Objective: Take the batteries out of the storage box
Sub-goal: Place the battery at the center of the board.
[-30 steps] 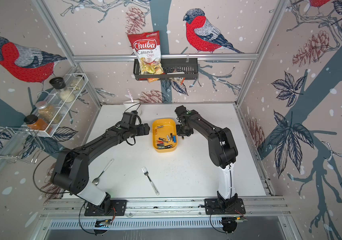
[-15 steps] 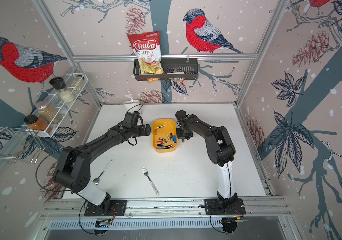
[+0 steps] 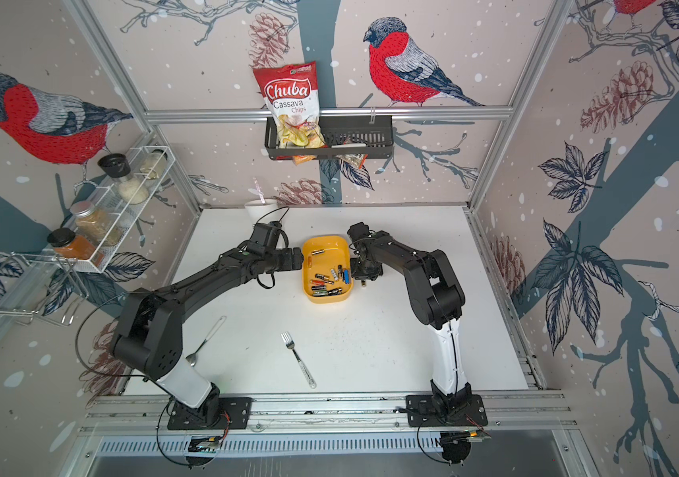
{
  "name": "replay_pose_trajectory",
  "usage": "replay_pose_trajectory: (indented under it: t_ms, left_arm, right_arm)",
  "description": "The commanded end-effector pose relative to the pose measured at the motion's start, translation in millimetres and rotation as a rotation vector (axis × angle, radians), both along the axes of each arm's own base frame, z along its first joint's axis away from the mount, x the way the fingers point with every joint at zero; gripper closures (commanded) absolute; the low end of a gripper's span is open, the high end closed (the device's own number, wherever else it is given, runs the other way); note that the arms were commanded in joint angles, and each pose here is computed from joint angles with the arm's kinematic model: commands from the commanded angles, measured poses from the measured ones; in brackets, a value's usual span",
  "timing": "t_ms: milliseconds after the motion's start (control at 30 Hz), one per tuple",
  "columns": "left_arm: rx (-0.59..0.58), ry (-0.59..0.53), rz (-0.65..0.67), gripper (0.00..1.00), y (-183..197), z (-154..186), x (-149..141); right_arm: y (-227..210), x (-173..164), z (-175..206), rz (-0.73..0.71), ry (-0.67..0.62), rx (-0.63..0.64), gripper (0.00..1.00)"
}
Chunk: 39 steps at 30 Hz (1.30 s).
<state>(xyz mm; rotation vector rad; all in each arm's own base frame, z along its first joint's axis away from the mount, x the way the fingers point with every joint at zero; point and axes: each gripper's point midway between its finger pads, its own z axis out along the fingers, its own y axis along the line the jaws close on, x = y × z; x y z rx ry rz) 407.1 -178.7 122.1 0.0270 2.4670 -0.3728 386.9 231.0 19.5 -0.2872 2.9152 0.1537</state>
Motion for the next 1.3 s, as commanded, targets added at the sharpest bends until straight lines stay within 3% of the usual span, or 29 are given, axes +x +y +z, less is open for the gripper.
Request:
replay_pose_trajectory:
  t_ms: [0,767,1267]
  left_arm:
    - [0.014,0.000,-0.004,0.06,-0.3,0.5,-0.2]
    - [0.081,0.006,-0.039,0.07,-9.3,7.7,-3.4]
    - [0.147,0.068,-0.154,0.09,-75.3,1.1,-6.6]
  right_arm:
    - [-2.3,0.7,-2.0,0.001,-0.003,-0.013,0.74]
    - [-0.6,7.4,21.3,-0.002,-0.046,-0.006,0.60]
    - [-13.8,18.3,58.9,-0.019,-0.108,0.007,0.56]
